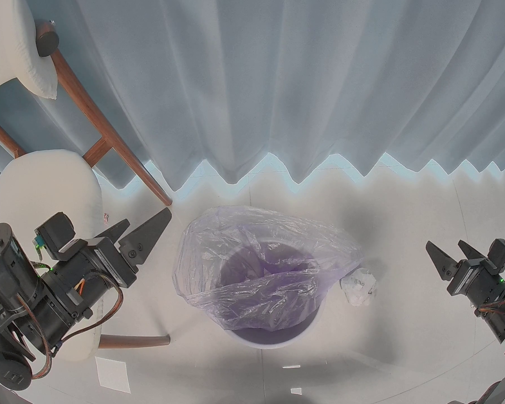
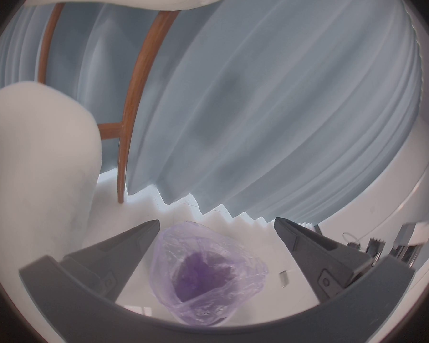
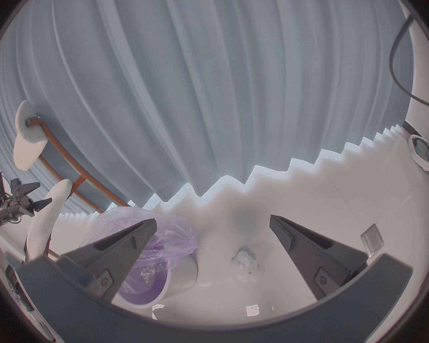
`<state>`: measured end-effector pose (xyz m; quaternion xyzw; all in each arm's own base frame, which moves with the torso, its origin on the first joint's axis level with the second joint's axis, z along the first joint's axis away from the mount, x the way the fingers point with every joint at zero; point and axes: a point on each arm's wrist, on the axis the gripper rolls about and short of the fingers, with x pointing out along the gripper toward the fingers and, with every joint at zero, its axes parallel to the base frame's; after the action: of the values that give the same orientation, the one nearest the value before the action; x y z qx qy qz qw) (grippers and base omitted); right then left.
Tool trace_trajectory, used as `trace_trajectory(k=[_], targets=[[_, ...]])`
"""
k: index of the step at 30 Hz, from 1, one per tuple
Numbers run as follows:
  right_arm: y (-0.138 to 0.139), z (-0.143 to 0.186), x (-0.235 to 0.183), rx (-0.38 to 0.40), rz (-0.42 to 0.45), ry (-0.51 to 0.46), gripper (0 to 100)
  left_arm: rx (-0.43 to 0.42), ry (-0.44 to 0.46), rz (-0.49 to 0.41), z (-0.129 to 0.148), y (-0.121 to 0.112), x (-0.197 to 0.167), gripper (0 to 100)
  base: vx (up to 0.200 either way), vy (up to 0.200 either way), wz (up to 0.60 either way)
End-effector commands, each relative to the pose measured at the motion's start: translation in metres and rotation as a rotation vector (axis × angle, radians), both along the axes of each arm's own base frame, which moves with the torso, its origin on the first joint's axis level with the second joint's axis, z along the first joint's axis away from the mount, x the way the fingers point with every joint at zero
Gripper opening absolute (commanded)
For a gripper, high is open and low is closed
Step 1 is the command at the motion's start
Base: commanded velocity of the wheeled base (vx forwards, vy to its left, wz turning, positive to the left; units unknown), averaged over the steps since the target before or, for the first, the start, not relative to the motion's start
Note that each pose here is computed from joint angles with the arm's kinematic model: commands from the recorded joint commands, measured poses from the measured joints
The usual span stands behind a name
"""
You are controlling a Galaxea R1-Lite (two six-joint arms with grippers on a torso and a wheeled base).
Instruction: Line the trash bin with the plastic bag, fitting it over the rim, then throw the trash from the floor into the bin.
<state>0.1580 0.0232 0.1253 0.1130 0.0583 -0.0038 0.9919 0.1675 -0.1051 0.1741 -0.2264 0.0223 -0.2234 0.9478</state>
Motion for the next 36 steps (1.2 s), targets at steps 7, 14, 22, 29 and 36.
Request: trace_trajectory(k=[7, 14, 22, 29, 36], targets=[[-0.013, 0.009, -0.018, 0.007, -0.099, -0.048, 100, -0.102, 0.088, -0.061, -0.005, -0.005, -0.001, 100, 0.000, 0.000, 0.00], [-0.016, 0.011, -0.022, 0.007, -0.128, -0.059, 100, -0.181, 0.191, -0.243, -0.010, -0.010, -0.001, 100, 0.000, 0.000, 0.00], [-0.016, 0.011, -0.022, 0.005, -0.137, -0.063, 100, -0.245, 0.431, -0.231, -0.026, -0.009, 0.002, 100, 0.000, 0.000, 0.00], [-0.018, 0.012, -0.024, -0.001, -0.150, -0.065, 100, -0.269, 0.616, -0.285, -0.035, -0.007, 0.004, 100, 0.000, 0.000, 0.00], [-0.021, 0.010, -0.023, -0.005, -0.183, -0.051, 100, -0.286, 0.776, -0.249, -0.037, -0.008, 0.021, 100, 0.000, 0.000, 0.00]])
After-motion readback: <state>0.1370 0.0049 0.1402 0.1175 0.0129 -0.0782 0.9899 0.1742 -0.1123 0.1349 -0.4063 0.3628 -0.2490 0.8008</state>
